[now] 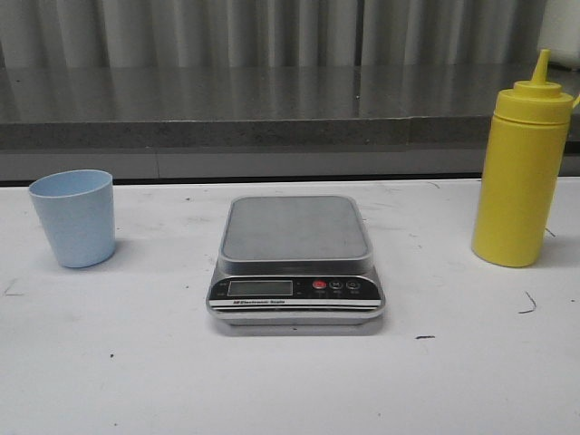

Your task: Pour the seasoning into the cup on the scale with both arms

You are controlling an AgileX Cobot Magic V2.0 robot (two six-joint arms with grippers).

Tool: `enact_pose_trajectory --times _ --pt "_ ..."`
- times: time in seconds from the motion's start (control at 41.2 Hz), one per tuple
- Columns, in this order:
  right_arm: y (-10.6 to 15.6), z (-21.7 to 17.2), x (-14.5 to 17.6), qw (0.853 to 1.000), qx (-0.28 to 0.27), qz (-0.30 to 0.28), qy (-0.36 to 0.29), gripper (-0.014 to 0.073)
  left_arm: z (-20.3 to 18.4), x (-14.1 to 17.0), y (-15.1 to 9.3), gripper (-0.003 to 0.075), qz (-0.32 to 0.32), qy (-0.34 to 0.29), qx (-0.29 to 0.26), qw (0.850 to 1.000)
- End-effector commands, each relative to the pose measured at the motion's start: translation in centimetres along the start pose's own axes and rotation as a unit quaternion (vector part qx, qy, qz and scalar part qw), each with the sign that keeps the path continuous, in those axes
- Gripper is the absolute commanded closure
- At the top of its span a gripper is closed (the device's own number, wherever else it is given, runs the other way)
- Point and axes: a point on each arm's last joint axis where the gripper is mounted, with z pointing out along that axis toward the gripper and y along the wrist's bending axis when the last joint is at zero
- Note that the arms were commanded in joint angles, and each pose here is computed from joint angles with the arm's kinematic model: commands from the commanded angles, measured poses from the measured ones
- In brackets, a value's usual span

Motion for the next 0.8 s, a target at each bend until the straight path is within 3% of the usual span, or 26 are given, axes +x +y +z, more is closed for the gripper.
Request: enact_pose_trajectory --times 0.0,0.655,0.777 --pt "0.0 -0.2 -1.0 0.999 0.001 -0.001 -0.051 0.0715 -0.1 -0.1 0.0 0.0740 -0.006 -0.039 0.005 0.999" --pt "0.0 -0.2 -1.1 0.998 0.001 -0.001 -0.058 0.0715 -0.1 -0.1 0.0 0.0740 -0.006 -0.040 0.005 0.999" --pt "0.0 -0.3 -1.5 0.998 0.001 0.000 -0.067 0.0715 -0.3 -1.5 -0.1 0.0740 -0.010 -0.097 0.009 0.995"
